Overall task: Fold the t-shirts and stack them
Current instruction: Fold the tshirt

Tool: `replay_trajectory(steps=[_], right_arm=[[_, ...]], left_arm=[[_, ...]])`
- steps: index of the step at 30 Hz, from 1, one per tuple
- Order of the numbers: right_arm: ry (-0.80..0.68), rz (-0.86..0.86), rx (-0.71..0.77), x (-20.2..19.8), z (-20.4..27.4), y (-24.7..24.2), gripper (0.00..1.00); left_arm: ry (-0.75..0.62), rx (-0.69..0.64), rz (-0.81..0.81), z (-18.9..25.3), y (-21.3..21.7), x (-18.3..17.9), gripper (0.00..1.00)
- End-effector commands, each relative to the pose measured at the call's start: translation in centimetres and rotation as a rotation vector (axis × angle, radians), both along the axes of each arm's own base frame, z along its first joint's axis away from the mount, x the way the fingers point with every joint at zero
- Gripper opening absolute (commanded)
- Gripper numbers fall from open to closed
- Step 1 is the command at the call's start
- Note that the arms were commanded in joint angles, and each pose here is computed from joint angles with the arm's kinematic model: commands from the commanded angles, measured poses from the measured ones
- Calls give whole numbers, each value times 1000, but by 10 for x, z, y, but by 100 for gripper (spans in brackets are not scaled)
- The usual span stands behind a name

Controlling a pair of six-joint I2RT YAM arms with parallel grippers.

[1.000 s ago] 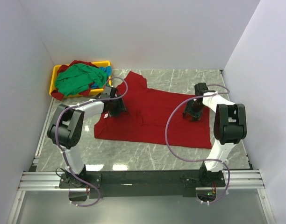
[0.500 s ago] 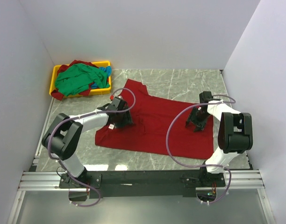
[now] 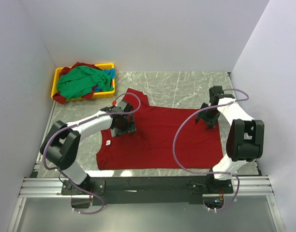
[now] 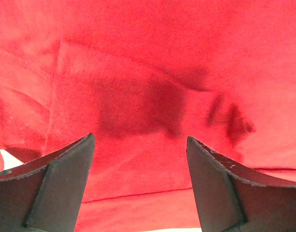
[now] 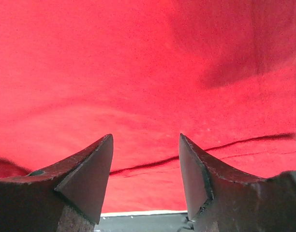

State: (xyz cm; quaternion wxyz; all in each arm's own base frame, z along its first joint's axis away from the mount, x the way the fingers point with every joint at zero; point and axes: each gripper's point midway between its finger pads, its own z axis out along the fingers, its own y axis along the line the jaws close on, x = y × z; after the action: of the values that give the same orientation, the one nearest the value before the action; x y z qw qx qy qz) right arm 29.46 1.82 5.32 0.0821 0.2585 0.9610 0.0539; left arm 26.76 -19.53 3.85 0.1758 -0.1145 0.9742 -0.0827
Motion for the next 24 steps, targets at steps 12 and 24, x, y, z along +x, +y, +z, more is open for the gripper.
replay_trajectory(steps=[12,24], right_arm=[[-186,-10,-194,85,66,-60,64],[-251,-145,-173,141,54,-117,63]], left_arm=[[-235,-118,-59,89,-54,151,84],[-279,-209,0,90,-43,235,83]])
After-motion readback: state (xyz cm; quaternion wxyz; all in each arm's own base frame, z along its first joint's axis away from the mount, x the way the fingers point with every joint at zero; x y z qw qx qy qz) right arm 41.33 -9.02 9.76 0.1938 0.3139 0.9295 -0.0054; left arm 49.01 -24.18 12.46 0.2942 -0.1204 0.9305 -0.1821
